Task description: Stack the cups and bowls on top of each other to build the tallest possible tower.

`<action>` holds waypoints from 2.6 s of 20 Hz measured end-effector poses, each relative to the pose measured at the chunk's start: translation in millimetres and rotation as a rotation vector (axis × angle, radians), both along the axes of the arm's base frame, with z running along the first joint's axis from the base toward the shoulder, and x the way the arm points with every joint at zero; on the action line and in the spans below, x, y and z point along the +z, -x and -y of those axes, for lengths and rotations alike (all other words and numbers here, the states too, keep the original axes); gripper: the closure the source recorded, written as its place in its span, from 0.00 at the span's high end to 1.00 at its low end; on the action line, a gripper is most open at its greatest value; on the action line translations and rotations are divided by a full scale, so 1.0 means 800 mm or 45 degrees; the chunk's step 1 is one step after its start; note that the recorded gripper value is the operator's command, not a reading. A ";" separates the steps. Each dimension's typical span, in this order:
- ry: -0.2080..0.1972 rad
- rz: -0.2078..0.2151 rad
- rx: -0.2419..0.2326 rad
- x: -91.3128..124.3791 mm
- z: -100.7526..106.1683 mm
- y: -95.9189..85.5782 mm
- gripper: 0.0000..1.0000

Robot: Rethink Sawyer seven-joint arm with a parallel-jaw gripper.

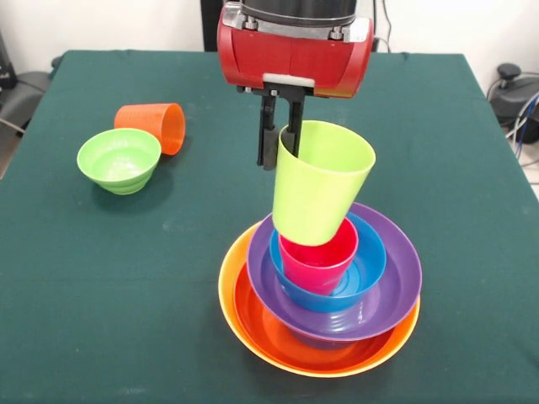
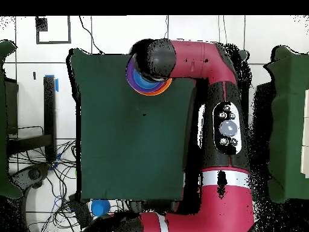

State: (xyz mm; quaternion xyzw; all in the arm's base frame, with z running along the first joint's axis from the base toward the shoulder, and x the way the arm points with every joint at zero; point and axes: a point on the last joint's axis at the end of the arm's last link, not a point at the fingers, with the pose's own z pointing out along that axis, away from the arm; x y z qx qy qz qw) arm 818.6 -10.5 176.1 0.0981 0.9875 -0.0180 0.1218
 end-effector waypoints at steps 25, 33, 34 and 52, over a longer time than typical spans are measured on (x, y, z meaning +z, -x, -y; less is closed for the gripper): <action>-0.056 -0.014 -0.025 -0.020 -0.007 0.001 0.00; -0.060 -0.037 -0.022 -0.028 -0.010 0.009 0.00; -0.061 -0.038 -0.022 -0.028 -0.010 0.010 0.00; -0.062 -0.036 -0.020 -0.032 -0.012 0.012 1.00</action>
